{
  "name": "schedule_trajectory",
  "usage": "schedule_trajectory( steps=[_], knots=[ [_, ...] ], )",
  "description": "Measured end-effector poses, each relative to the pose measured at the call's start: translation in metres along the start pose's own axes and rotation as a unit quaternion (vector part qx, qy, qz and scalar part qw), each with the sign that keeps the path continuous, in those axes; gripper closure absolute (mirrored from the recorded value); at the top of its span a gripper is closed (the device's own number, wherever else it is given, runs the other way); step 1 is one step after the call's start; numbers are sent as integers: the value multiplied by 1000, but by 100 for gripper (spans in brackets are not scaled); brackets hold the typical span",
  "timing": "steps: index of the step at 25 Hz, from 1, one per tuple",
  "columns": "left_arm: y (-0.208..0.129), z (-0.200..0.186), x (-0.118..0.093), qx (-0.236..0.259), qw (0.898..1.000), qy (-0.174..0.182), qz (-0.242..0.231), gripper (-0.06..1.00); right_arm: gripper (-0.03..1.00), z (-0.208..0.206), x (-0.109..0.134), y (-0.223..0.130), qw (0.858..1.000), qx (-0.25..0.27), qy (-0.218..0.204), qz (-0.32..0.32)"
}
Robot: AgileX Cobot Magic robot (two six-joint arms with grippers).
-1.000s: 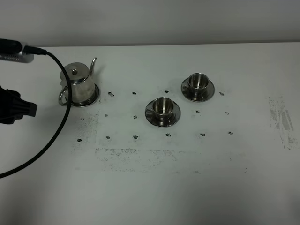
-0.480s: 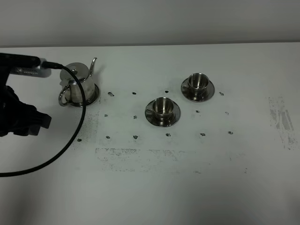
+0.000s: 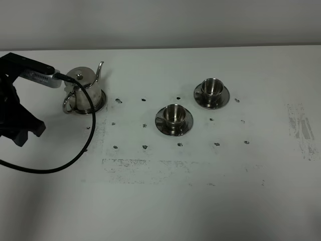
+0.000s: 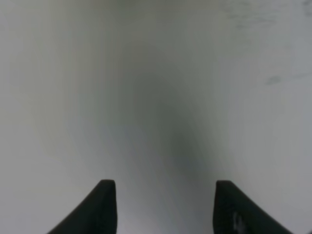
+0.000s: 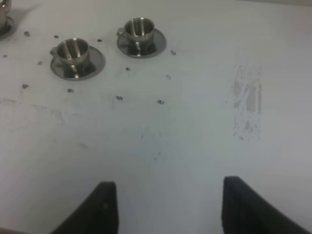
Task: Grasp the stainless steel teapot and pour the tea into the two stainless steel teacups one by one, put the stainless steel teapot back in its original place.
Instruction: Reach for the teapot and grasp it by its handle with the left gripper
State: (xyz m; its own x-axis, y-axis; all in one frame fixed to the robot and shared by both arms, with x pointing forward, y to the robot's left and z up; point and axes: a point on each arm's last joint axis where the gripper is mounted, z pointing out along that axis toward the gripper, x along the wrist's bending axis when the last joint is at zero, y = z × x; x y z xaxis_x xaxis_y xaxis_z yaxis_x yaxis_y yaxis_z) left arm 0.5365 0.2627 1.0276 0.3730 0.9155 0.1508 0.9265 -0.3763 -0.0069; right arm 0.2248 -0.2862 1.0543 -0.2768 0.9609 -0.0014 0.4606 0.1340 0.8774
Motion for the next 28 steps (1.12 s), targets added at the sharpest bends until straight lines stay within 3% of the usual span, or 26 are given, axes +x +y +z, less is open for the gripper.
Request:
schedule_trajectory(
  steps=[7,11,17,28],
  knots=[
    [21,23,4,-23,999,21,13,50,51,0,0,0,1000,0,0,0],
    [38,38,5,-53,998,28,0,50,51,0,0,0,1000,0,0,0],
    [71,45,12,-55,998,29,-10,47,51,0,0,0,1000,0,0,0],
    [121,61,14,-30,999,-11,-4,44,51,0,0,0,1000,0,0,0]
  ],
)
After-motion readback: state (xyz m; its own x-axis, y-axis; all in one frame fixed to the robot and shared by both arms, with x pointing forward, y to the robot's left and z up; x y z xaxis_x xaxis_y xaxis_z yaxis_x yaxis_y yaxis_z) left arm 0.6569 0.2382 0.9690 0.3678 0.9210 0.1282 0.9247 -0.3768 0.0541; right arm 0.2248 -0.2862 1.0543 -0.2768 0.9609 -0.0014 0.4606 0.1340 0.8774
